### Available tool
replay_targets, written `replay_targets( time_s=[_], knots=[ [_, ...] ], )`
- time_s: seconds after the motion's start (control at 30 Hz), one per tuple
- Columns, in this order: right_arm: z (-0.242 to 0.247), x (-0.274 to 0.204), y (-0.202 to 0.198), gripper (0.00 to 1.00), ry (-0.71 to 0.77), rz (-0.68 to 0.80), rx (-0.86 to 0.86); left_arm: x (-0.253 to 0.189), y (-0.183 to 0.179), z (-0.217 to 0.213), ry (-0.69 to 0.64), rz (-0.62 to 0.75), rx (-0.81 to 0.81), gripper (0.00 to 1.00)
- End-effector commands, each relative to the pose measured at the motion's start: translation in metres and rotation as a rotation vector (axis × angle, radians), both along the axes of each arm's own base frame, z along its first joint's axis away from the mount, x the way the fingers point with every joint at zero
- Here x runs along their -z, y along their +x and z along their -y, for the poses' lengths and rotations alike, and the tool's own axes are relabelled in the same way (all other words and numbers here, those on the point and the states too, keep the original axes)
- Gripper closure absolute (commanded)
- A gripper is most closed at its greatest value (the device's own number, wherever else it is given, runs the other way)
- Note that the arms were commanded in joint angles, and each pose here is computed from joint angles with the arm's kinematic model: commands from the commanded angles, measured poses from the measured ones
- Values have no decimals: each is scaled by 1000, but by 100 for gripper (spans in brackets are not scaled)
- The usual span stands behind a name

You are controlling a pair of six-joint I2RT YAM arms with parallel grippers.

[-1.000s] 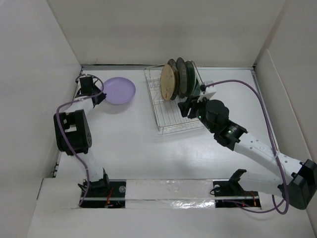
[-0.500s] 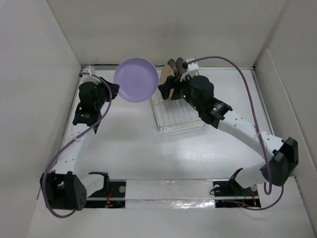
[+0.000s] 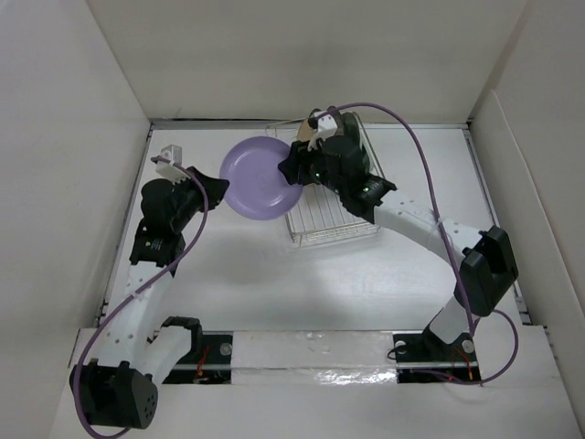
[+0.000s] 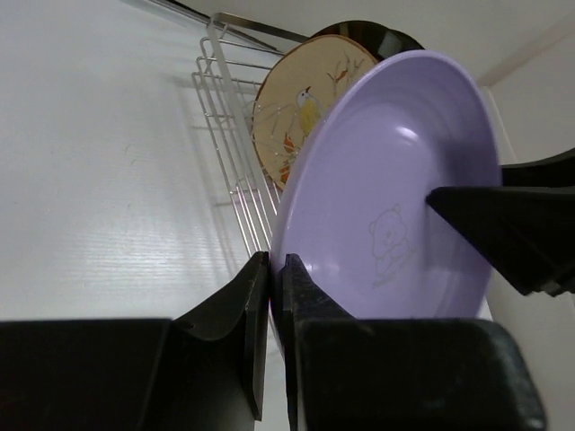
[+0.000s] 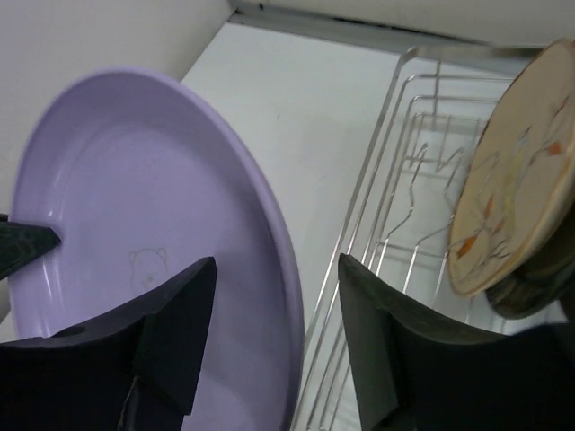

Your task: Load the plates into the dish rack

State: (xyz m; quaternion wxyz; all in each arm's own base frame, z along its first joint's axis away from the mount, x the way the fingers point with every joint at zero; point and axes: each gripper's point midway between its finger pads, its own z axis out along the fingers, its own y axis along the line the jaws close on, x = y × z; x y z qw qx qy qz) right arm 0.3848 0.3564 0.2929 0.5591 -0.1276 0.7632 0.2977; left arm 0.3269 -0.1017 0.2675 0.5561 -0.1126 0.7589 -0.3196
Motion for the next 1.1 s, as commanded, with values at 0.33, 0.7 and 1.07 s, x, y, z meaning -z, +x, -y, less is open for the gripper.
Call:
replay_targets(
  time_s=[0.33,0.7,1.07],
  knots=[
    [17,-56,13,100,63,116,104,-36,-14,16,-30,112,109,20],
    [99,-88,68,100,-269,234,616,-53,-31,54,-4,165,228,16],
    [106,-71,103,100,-613,272,787,-46,-46,84,41,137,344,17]
  ],
)
